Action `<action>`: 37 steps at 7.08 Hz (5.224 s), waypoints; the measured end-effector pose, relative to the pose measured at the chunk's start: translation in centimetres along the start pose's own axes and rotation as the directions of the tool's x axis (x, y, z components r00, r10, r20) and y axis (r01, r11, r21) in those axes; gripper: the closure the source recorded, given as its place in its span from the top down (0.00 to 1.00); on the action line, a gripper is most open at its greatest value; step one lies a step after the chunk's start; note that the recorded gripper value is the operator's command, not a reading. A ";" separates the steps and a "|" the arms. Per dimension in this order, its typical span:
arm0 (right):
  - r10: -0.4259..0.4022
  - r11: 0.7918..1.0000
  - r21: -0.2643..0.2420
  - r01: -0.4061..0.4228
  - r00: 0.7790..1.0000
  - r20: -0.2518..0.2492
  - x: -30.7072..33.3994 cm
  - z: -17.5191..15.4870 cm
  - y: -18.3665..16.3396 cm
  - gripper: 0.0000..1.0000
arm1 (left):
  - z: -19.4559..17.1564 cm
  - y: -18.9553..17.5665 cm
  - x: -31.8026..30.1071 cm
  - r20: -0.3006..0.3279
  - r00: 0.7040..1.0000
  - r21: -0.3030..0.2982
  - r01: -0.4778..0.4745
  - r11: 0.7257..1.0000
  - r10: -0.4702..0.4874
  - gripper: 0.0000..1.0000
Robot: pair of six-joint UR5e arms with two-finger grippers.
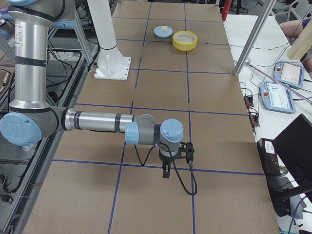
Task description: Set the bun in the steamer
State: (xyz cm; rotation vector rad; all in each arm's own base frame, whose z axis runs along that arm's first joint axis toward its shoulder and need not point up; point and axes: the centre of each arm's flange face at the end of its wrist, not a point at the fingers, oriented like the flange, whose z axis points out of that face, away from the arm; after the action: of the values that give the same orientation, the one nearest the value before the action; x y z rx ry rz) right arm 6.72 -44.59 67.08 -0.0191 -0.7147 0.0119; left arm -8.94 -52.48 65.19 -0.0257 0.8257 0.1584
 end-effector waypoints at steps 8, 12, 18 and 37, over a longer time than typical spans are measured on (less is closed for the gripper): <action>0.000 1.000 0.000 0.000 1.000 0.000 0.0 0.0 0.0 1.00 | -1.9 1.2 2.6 0.075 0.996 0.087 -0.044 0.995 0.038 1.00; 0.000 1.000 0.000 0.000 1.000 0.000 0.0 0.0 0.0 1.00 | 5.6 -3.0 19.0 0.081 0.992 0.092 -0.099 0.991 0.092 0.93; 0.000 1.000 0.000 0.000 1.000 0.000 0.0 0.0 0.0 1.00 | 15.9 6.0 27.8 0.074 0.985 0.225 -0.167 0.960 0.154 0.95; 0.000 1.000 0.000 0.000 1.000 0.000 0.0 0.0 0.0 1.00 | 22.1 8.9 30.9 0.023 0.983 0.160 -0.182 0.970 0.181 0.41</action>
State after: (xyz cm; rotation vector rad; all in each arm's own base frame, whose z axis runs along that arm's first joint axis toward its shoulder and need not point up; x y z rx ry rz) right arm 6.72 -44.59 67.08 -0.0191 -0.7146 0.0119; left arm 26.49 -37.76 57.88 0.2040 0.8298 0.2632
